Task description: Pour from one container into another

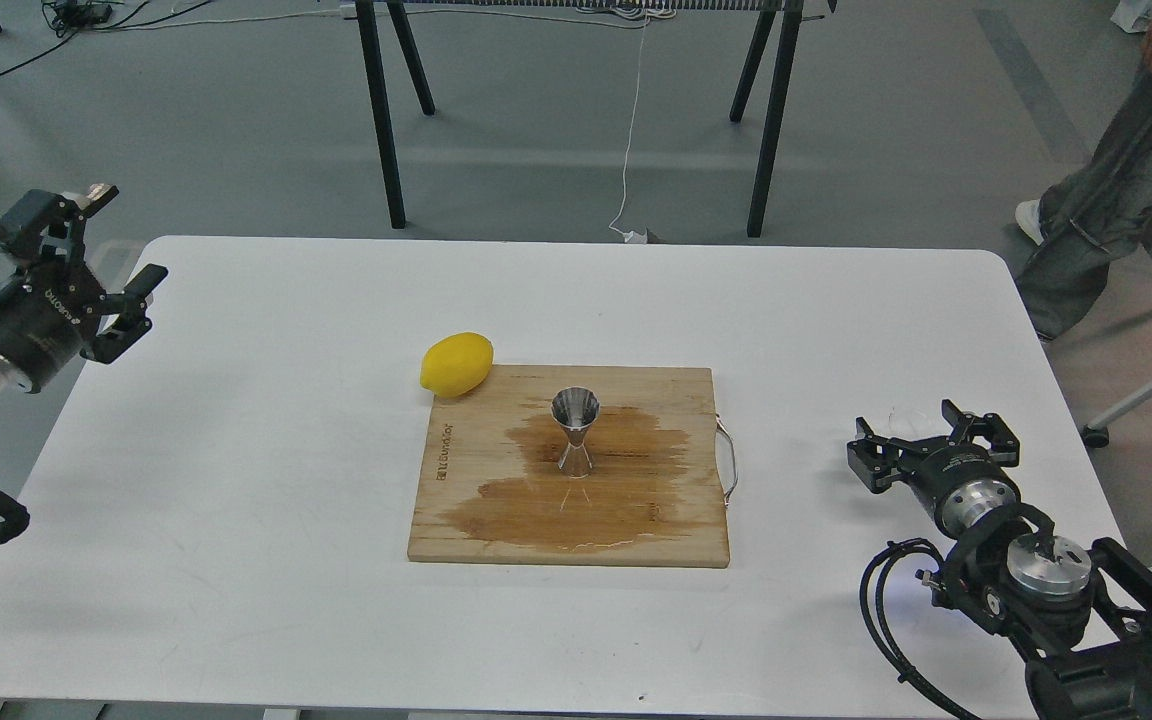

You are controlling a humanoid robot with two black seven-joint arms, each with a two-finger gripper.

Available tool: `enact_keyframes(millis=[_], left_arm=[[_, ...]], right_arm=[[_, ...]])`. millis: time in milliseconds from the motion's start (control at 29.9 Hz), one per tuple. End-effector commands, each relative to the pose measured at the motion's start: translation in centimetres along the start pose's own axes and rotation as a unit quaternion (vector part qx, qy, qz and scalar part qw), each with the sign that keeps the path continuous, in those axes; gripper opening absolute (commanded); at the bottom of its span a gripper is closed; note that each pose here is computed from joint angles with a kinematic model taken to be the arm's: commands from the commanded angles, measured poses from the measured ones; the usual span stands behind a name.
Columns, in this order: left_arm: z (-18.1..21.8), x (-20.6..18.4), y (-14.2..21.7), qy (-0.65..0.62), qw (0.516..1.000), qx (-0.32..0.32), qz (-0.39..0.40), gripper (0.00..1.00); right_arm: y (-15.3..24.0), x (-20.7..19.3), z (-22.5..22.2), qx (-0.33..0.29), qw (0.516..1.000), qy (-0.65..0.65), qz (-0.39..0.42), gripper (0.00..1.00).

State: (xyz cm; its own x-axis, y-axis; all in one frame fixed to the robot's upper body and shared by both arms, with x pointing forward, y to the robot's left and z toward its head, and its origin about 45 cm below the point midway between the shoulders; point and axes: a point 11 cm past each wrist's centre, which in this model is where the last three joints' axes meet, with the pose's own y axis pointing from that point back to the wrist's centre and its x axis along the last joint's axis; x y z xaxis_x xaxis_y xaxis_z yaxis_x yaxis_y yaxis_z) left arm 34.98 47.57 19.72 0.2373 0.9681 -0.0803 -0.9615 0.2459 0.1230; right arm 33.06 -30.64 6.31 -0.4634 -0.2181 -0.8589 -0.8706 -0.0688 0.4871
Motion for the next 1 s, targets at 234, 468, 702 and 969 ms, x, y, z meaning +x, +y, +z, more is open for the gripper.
enact_keyframes(millis=[234,468,702,969], left_arm=[[0.2,0.1,0.0,0.001,1.0,-0.003,0.002,1.0],[1.2,0.2,-0.4,0.003,1.0,-0.018,0.003,1.0],[2.4,-0.2,-1.0,0.02,0.999,-0.044,0.002,1.0],[3.8,-0.3,-1.4,0.017,0.998,-0.06,-0.004,1.0]], right_arm=[[2.8,-8.7,-2.6,-0.018,0.988,0.081,-0.13,0.98],[3.9,-18.6,-7.0,-0.013,0.913,0.227,-0.339,0.99],[2.3,-21.6,-10.0,0.004,0.894,0.292,-0.339,0.99],[1.9,-21.0,-9.9,0.011,0.899,0.282,-0.335,0.99]])
